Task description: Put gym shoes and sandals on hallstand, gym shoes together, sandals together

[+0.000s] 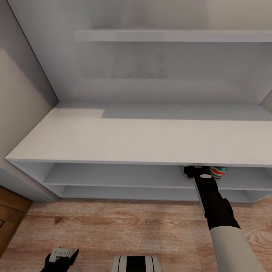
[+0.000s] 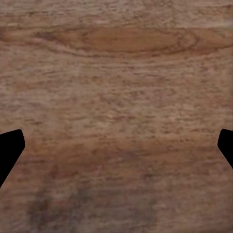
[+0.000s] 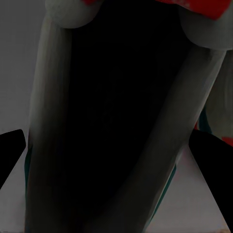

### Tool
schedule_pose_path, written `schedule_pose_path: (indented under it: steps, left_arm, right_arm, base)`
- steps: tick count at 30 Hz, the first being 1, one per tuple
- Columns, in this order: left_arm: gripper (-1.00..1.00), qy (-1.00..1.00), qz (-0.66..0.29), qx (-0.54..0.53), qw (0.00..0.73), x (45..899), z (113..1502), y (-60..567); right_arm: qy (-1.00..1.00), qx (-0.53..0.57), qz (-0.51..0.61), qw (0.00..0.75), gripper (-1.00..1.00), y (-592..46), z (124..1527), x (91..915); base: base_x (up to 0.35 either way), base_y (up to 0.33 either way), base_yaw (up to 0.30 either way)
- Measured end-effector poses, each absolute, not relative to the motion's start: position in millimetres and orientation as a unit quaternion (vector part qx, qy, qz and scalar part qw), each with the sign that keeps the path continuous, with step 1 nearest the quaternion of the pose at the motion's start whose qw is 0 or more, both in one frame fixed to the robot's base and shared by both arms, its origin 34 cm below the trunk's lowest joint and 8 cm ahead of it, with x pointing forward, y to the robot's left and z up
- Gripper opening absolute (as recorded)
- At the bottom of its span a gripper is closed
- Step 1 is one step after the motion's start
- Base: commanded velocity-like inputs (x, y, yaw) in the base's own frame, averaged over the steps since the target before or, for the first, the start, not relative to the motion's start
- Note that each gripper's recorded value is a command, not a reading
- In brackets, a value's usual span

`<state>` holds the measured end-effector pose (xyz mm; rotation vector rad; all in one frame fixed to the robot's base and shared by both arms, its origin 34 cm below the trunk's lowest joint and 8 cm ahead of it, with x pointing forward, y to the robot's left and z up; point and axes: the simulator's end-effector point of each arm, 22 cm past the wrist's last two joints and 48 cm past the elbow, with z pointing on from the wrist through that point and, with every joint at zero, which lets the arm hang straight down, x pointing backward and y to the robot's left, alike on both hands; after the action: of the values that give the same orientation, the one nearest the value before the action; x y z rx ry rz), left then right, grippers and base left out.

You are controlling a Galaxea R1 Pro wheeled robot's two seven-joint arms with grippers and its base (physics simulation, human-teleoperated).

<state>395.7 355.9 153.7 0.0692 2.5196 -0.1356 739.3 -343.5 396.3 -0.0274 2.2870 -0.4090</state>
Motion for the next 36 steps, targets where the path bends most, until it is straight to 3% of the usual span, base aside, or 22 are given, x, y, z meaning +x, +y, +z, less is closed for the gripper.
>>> schedule_pose_path:
  steps: [20,21,36]
  left_arm:
    - [1.00,0.951,-0.051,0.026,0.304,395.6,153.7,355.9]
    - [1.00,0.951,-0.051,0.026,0.304,395.6,153.7,355.9]
    - [1.00,0.951,-0.052,0.026,0.303,395.2,153.4,355.7]
  right_arm:
    - [0.903,-0.011,-0.161,0.398,-1.00,-343.4,396.2,739.2]
    - [0.903,-0.011,-0.162,0.397,1.00,-343.5,396.1,739.1]
    - [0.904,-0.011,-0.161,0.397,1.00,-343.2,395.6,739.1]
  base:
    - [-0.027,-0.027,0.000]
    - [0.000,0.000,0.000]
    - [-0.038,0.000,0.000]
